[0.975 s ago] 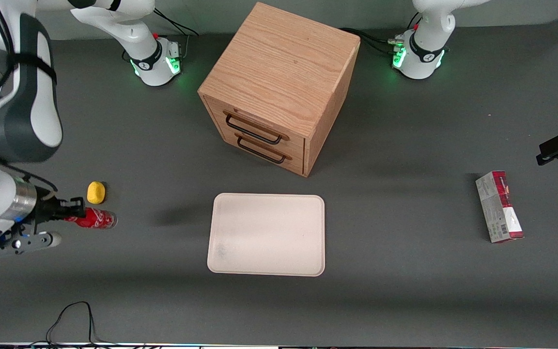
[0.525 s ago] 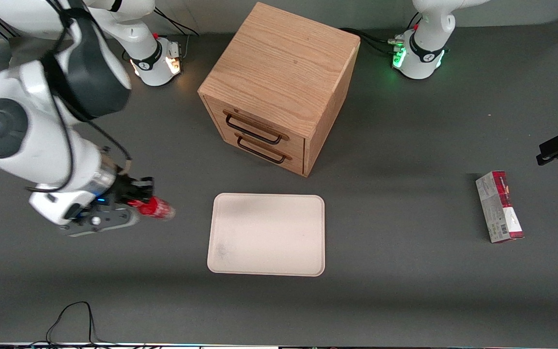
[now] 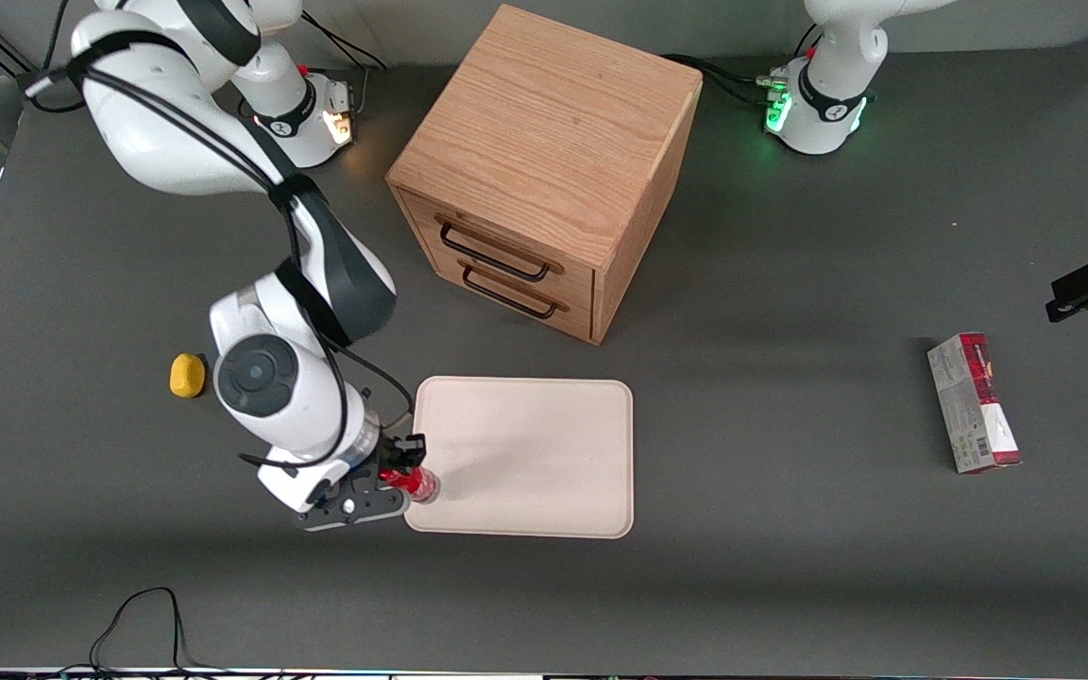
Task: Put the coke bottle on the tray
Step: 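Lower the bottle onto the tray's edge and open the right gripper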
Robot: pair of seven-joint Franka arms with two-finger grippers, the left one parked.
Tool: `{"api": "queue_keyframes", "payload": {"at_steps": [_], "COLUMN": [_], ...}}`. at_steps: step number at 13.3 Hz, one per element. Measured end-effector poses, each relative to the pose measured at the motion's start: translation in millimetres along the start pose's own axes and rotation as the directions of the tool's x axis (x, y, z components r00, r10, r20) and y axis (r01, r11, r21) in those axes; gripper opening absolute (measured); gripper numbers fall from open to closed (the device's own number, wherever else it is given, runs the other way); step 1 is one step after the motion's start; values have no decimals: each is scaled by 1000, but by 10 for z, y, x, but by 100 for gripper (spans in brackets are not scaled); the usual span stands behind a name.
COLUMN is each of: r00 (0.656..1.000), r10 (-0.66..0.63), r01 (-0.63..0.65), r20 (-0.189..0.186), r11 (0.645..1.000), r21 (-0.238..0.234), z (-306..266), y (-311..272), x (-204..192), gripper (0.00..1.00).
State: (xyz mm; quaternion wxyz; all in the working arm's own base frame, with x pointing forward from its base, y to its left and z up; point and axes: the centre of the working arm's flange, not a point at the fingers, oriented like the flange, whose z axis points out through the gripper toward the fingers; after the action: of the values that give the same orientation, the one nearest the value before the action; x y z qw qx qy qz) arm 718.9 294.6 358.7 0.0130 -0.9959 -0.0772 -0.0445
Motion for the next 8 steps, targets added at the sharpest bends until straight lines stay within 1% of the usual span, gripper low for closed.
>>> {"api": "queue_keyframes", "payload": {"at_steps": [2, 5, 6, 8], "r00": [1000, 1000, 1000, 999], "r10": [-4, 1, 12, 24], "r01": [4, -1, -12, -24], "r20": [2, 6, 2, -26], "r11": [1000, 1000, 1000, 1000], "r21": [2, 1, -1, -6], "z": [200, 278, 294, 291], "y": [-10, -45, -55, -78], "x": [8, -8, -11, 5], "gripper": [32, 32, 38, 58]}}
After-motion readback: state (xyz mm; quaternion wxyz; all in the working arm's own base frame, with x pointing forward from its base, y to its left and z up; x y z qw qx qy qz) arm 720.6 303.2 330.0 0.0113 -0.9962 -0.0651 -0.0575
